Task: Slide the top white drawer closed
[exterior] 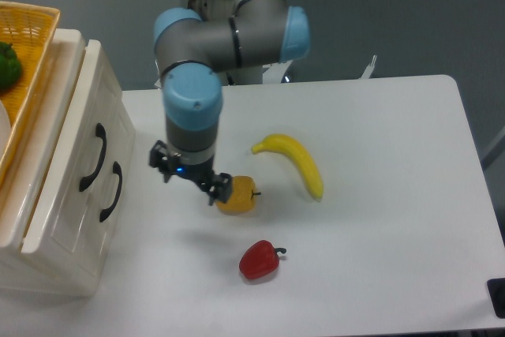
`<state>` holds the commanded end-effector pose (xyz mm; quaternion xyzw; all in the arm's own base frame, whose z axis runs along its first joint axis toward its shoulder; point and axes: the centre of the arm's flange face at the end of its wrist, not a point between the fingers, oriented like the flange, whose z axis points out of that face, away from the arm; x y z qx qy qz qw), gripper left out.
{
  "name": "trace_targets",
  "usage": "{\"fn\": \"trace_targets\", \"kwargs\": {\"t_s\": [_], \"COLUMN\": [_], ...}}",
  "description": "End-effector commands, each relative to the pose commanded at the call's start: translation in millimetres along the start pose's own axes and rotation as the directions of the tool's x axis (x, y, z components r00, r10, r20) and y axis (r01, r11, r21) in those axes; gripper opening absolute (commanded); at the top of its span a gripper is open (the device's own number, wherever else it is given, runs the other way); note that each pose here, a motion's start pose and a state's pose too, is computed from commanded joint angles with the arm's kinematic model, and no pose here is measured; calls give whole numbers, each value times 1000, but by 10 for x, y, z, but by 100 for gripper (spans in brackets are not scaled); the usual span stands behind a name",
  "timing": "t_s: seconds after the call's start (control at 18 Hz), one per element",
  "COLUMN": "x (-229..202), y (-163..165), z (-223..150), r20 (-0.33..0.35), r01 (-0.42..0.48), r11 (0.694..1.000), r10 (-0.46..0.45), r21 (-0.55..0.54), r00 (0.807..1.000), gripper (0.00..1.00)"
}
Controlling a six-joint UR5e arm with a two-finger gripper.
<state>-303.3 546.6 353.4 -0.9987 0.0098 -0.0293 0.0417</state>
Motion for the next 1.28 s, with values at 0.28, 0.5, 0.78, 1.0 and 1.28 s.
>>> {"fn": "trace_targets", "kwargs": {"t_s": [0.28, 0.5, 0.78, 1.0, 1.28], "x": [-532, -850, -1216, -1618, -1948], "y": [317, 611, 940, 1347, 1734], "z": [-45, -36, -66, -67, -120], "r20": [29, 102, 91, 70, 76], "r01": [84, 26, -139, -174, -116], "r11": [996, 992, 976, 969, 977], "r10": [-84, -13, 155, 189, 132], "r21": [-14, -120, -167, -178, -181], "r00": [996, 995, 984, 980, 988], "gripper": [100, 100, 100, 100, 100]}}
